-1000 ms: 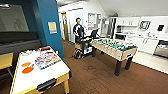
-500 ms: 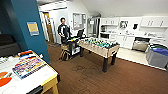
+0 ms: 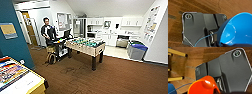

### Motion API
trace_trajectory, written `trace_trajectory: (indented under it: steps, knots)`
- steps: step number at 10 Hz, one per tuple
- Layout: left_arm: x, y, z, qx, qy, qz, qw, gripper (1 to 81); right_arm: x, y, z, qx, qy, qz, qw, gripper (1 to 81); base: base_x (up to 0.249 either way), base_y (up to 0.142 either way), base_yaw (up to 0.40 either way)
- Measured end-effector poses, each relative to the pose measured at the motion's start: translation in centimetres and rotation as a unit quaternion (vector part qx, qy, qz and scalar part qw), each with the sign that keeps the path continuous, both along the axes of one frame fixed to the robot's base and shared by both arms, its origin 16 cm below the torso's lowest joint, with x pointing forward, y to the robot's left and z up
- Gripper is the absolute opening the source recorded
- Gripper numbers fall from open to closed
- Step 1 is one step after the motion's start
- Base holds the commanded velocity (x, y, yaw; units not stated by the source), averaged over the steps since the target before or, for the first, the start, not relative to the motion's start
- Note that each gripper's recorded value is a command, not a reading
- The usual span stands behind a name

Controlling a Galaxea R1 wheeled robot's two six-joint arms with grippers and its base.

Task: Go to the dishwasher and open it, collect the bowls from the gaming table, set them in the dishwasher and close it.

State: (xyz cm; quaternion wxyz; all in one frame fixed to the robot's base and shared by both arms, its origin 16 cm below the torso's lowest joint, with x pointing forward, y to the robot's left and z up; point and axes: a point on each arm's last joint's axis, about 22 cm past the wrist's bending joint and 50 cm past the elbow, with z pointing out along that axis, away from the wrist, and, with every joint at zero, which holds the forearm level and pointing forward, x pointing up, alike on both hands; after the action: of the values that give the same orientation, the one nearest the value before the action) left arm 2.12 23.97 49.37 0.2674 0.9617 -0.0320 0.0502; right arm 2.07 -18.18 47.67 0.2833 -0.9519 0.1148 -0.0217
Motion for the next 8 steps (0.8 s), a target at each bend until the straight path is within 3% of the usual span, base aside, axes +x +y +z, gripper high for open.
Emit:
trace_trajectory:
  steps: [8]
  knots:
    - [-0.06, 0.09, 0.00, 0.000, 0.000, 0.000, 1.0000, 1.0, 0.14, 0.15, 0.00, 0.001, -0.002, 0.002, 1.0000, 1.0, 0.000, 0.000, -0.400]
